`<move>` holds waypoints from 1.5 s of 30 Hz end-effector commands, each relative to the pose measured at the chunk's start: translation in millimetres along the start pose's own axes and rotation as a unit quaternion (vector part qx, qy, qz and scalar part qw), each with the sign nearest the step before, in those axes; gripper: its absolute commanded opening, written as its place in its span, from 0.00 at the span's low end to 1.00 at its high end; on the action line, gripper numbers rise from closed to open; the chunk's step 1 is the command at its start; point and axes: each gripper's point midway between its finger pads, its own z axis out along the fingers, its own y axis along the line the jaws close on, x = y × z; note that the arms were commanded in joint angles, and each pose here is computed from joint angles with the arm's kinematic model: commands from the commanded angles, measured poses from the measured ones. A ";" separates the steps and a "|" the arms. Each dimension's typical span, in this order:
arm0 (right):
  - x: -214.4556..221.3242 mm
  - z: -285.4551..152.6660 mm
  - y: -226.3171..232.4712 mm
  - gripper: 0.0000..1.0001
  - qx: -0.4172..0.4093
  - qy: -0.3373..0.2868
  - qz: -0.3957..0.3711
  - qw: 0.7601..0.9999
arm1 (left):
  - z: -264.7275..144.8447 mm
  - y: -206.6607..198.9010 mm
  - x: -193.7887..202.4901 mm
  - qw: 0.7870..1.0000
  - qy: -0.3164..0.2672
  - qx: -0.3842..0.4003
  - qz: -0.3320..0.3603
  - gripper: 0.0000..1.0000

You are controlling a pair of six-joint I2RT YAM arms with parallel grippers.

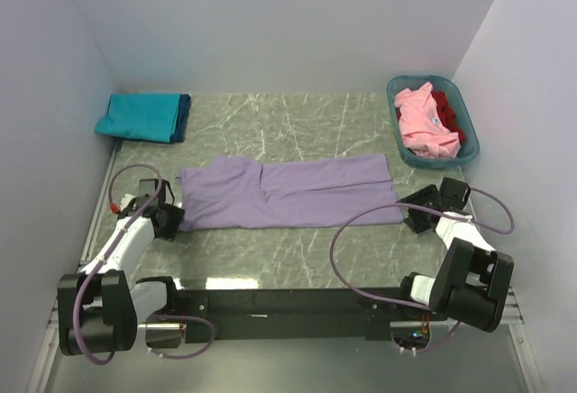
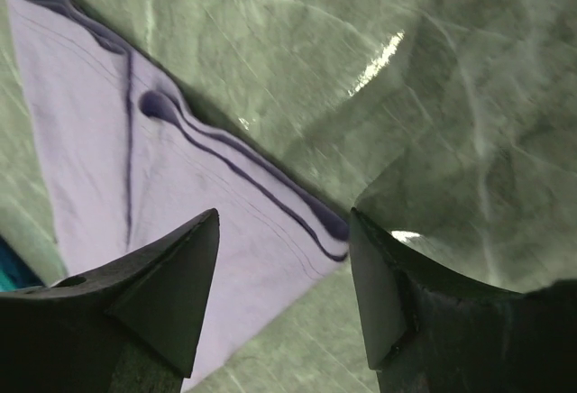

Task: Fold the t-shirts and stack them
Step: Fold the tshirt

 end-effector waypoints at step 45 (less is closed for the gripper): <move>55.9 -18.9 -67.7 0.00 0.165 0.108 -0.062 0.978 | 10.8 54.1 -40.4 0.992 -0.033 -0.067 -0.097 0.10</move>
